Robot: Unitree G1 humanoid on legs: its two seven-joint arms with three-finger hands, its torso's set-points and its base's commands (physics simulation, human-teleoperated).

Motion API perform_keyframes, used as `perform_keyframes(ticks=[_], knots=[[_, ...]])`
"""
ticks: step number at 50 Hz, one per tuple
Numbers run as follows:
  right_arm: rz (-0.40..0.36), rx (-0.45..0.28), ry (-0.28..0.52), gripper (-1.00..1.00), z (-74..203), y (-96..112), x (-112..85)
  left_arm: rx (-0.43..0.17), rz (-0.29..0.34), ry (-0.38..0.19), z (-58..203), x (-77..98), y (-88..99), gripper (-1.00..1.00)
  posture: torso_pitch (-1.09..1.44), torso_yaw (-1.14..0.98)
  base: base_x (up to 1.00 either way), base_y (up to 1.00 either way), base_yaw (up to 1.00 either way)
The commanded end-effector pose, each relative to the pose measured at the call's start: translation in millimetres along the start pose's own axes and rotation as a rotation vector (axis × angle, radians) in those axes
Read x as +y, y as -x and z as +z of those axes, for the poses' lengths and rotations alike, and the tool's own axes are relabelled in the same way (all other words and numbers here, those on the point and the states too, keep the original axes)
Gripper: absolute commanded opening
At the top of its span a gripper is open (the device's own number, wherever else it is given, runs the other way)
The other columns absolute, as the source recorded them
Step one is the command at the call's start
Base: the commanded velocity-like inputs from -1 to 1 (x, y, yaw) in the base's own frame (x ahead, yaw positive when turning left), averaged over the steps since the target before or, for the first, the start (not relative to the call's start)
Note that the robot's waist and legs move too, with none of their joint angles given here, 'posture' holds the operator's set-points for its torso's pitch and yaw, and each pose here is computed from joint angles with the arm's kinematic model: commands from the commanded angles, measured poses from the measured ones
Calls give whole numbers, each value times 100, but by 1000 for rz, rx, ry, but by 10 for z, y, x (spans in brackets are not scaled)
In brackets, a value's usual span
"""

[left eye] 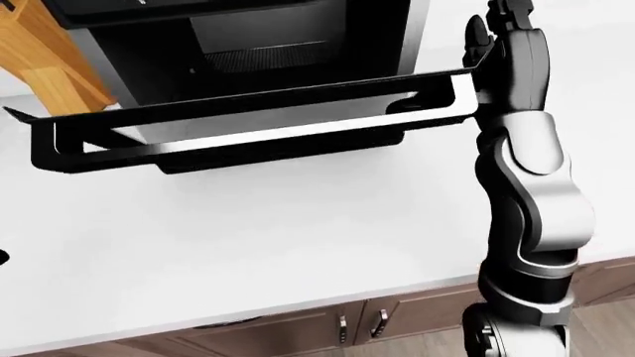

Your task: Close the toaster oven door.

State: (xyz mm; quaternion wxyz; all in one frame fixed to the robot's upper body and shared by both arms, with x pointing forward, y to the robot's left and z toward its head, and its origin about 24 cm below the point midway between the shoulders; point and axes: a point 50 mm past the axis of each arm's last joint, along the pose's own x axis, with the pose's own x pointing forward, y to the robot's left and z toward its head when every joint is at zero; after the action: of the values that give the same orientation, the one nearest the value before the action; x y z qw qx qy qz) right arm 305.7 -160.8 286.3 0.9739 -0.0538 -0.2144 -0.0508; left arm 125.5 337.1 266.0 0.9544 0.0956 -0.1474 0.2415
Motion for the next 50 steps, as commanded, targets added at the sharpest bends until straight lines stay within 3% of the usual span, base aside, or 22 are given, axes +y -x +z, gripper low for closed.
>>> perform_keyframes(ticks=[1,17,50], knots=[[33,-145,-21,100,277,0,60,-57,1,-25,103,-13,19,100,0,0,0,0,0],[29,-161,-6,100,348,-154,49,-39,-42,-5,46,-132,85,100,0,0,0,0,0],[16,-178,0,100,455,-343,57,28,-196,75,-187,-590,283,100,0,0,0,0,0]])
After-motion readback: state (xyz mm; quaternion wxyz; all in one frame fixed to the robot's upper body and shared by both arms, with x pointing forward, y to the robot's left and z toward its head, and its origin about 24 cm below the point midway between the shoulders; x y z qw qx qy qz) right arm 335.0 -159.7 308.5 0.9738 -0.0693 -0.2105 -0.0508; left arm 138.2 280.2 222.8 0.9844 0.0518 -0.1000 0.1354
